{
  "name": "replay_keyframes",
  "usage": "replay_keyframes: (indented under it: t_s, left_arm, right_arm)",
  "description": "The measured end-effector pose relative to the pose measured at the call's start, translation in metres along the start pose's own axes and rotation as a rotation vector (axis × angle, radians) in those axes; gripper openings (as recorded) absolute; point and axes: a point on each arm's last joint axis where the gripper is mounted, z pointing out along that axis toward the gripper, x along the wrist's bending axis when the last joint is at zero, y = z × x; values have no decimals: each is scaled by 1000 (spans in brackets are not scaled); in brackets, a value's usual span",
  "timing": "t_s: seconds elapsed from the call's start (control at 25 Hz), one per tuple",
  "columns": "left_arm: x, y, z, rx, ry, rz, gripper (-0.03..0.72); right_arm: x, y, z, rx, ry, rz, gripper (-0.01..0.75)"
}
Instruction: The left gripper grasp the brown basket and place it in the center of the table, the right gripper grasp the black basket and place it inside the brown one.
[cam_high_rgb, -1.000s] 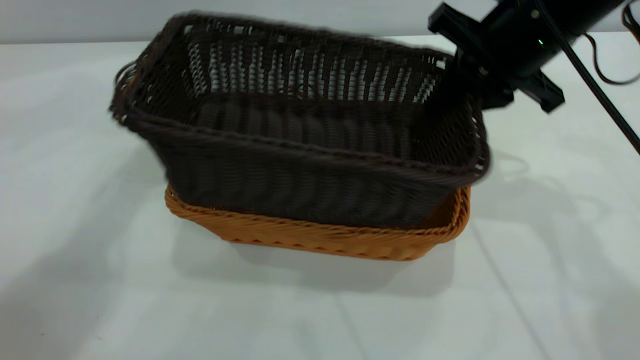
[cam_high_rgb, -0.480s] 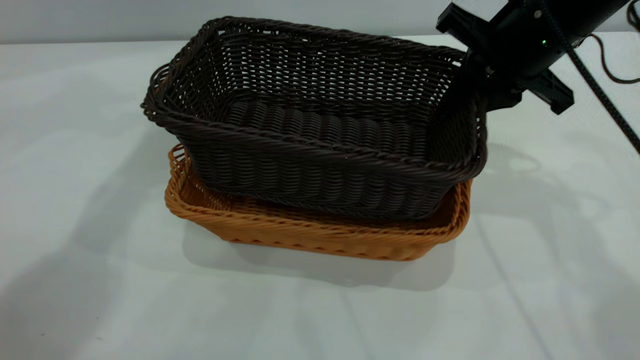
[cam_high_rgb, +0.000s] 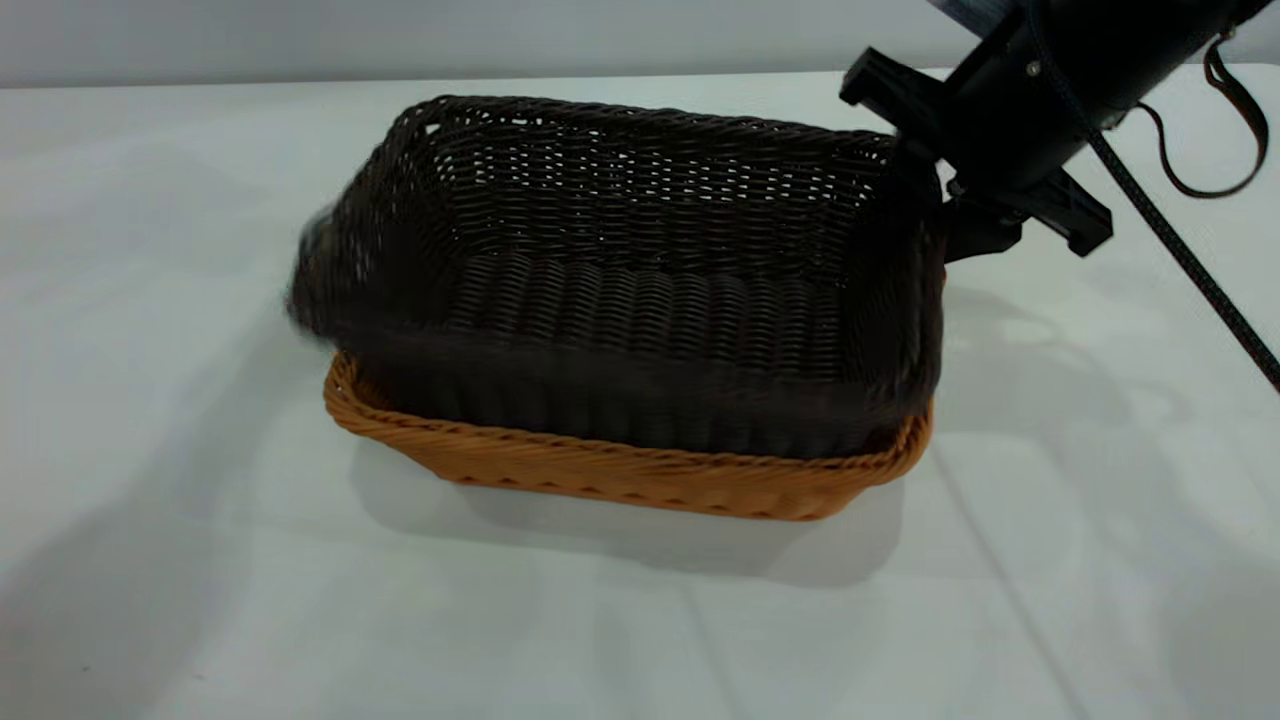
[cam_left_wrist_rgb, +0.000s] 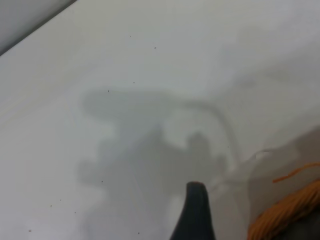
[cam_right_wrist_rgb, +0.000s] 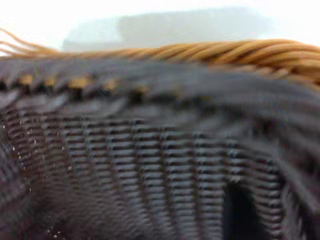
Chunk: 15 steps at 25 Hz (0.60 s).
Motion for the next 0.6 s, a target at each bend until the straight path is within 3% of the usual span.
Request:
replay_keyframes:
  t_s: [0.16,0.28,0.4,0.6]
  left_arm:
    - [0,2,-13,-6,25,17,580]
    - [-1,5,-41,-12,71,47,580]
    - [-4,7,-86,-35,136,75,580]
    - [-16,2,-172,-102,234,28,580]
  right_arm:
    - [8,7,-8,44,48,-84,531]
    - [11,20,-22,84,93,-149,629]
    - [15,41,-44,94,150,-201,640]
    - [33,74,-99,60,259,-282,588]
